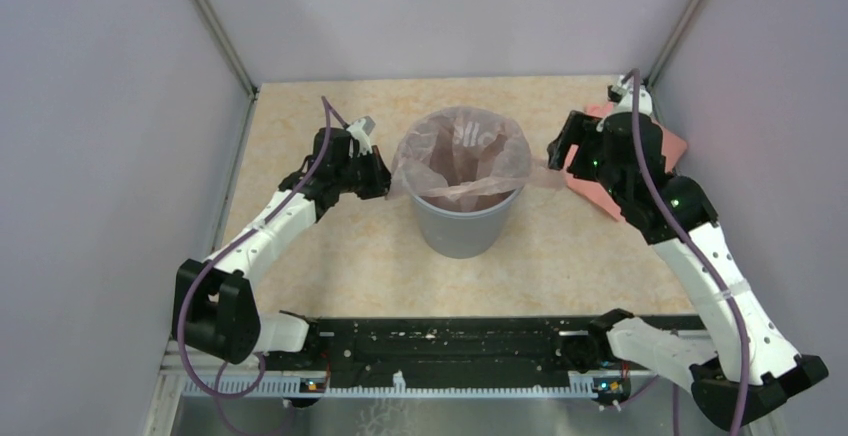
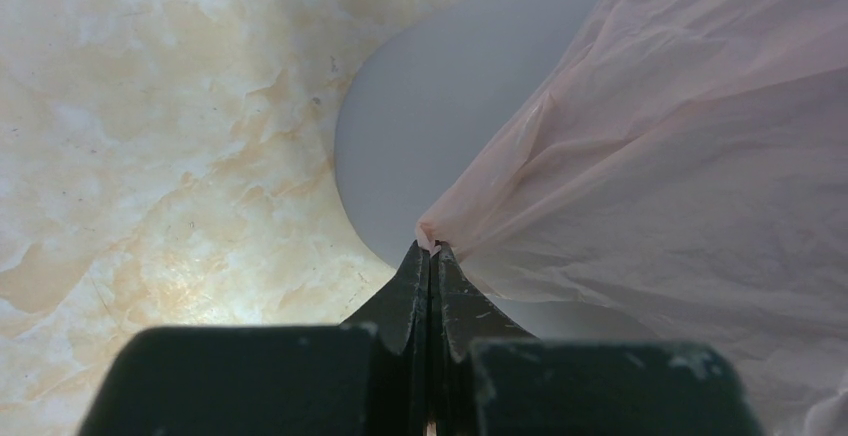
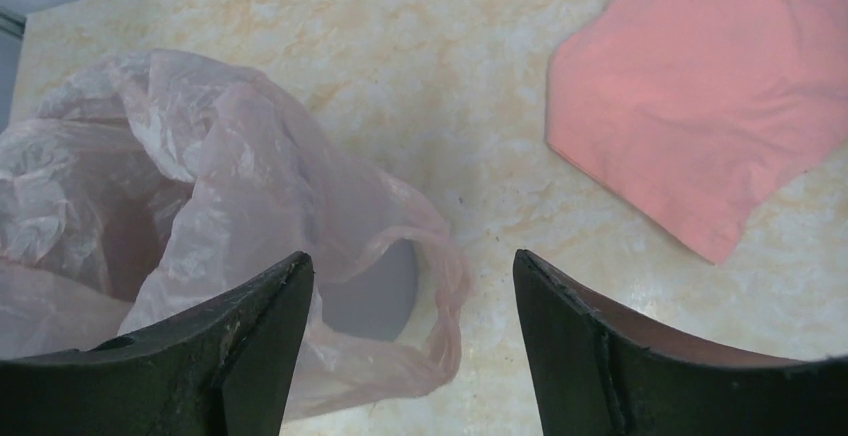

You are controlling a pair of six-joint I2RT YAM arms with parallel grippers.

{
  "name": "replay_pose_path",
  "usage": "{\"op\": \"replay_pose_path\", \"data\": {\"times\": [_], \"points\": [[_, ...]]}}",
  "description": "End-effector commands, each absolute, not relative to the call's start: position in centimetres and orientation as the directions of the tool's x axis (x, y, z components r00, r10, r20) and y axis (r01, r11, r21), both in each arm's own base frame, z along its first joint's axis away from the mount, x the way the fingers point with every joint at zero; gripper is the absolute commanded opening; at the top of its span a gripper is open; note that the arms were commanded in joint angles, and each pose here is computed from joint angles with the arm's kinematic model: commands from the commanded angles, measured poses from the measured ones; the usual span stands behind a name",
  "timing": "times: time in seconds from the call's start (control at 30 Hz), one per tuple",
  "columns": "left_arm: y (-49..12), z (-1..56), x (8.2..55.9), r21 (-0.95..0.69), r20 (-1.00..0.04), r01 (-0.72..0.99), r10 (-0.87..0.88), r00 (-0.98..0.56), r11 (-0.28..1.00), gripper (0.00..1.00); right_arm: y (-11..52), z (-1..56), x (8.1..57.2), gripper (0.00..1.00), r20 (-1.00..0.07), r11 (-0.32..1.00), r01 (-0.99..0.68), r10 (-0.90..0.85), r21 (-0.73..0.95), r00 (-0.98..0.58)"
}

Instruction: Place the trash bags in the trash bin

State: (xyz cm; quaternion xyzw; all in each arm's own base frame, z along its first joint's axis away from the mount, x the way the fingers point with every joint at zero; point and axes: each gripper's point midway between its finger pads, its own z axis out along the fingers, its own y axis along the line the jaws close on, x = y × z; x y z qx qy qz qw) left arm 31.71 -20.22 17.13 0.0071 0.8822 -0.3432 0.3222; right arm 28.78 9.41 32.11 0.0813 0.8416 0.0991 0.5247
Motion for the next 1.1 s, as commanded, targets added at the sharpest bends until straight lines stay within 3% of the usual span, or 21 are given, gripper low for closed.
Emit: {"op": "replay_pose_path", "data": {"times": [0.0,0.4,0.63,0.83,0.93,1.07], "points": [[-20.9,20.1,32.1,-0.606,-0.637,0.315,-0.208,-0.742,0.731,0.00,9.6,32.4,26.6,0.76,-0.843,0.935,0.016,0.326,0.354,-0.428],[-20.9,20.7,32.1,-0.602,-0.644,0.321,-0.205,-0.737,0.731,0.00,12.9,30.7,25.0,0.83,-0.674,0.737,-0.027,0.603,0.676,-0.427],[-20.7,20.5,32.2,-0.594,-0.645,0.315,-0.204,-0.736,0.740,0.00,13.8,30.9,25.4,0.81,-0.582,0.625,-0.027,0.709,0.780,-0.399],[-20.9,20.6,32.2,-0.602,-0.642,0.318,-0.207,-0.738,0.732,0.00,13.7,30.4,25.9,0.61,-0.552,0.592,-0.012,0.744,0.806,-0.376],[-20.9,20.7,32.2,-0.602,-0.644,0.320,-0.207,-0.737,0.732,0.00,13.7,30.1,25.9,0.34,-0.547,0.587,-0.007,0.749,0.809,-0.374],[-20.9,20.9,32.1,-0.603,-0.646,0.323,-0.209,-0.734,0.729,0.00,12.7,29.4,25.5,0.11,-0.566,0.613,0.022,0.742,0.790,-0.359]]}}
